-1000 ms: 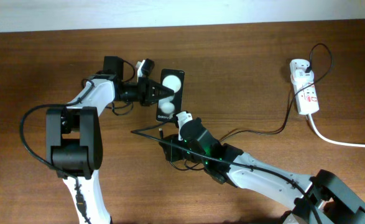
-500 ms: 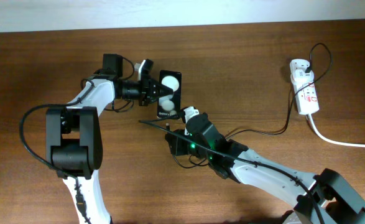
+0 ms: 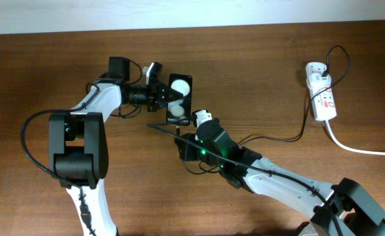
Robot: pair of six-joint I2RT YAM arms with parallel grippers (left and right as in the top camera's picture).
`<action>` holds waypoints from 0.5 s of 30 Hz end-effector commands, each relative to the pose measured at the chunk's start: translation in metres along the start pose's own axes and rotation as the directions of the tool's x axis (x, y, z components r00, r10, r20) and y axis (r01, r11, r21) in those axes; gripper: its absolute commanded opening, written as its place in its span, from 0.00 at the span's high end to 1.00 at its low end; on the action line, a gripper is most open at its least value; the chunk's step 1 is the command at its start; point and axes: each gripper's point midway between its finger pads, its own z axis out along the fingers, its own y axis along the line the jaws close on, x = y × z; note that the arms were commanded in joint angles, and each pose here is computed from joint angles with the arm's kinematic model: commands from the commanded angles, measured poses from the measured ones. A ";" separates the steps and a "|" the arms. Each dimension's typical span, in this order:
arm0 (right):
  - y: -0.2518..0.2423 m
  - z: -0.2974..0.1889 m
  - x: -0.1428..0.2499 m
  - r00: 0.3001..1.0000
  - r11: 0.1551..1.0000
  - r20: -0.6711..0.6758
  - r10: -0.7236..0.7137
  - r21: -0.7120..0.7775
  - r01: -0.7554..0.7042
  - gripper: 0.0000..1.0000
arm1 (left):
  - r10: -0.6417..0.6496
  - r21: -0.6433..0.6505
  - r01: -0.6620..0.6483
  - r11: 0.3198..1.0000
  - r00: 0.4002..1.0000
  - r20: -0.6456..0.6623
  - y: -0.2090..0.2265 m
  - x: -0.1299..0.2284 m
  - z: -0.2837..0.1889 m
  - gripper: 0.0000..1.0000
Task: Plug charger to phone and switch on socket
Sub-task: 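Push the cable plug up into the phone's bottom port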
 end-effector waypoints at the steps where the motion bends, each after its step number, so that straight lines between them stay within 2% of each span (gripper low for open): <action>1: 0.004 -0.005 -0.009 0.999 1.000 0.037 0.013 -0.008 -0.013 0.96 | 0.033 0.070 -0.032 0.997 0.999 -0.016 -0.025 0.003 -0.002 1.00; 15: 0.001 -0.005 -0.012 0.997 0.998 0.050 0.062 0.002 -0.062 0.96 | 0.021 0.105 -0.018 0.994 0.999 -0.028 -0.031 0.005 -0.002 0.99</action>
